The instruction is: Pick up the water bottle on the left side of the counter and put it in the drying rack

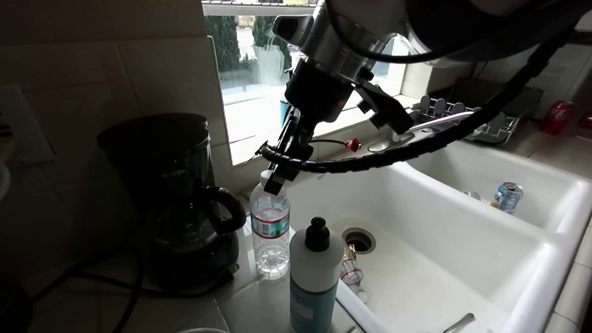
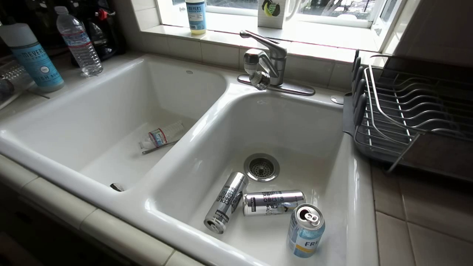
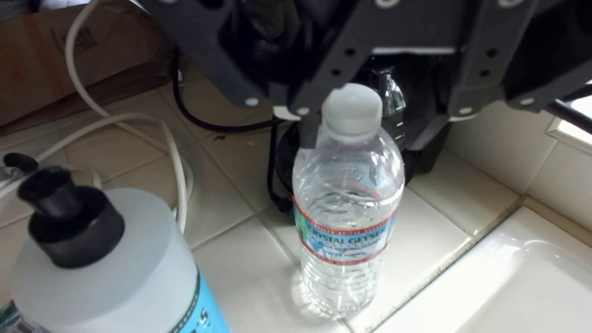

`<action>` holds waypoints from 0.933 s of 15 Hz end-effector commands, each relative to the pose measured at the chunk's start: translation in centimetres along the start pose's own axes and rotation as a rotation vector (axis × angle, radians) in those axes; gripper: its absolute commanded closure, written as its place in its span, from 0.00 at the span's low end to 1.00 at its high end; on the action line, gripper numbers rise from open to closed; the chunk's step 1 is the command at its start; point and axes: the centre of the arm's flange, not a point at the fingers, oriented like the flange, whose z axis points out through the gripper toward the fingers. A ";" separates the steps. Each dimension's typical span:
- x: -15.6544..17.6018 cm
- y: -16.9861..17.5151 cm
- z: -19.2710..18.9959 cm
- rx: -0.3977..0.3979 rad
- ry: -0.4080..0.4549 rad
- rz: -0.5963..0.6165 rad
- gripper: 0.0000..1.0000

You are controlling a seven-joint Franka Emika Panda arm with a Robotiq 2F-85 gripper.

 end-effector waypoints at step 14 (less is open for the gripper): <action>-2.1 -1.7 -11.9 -0.073 -0.032 -0.058 0.92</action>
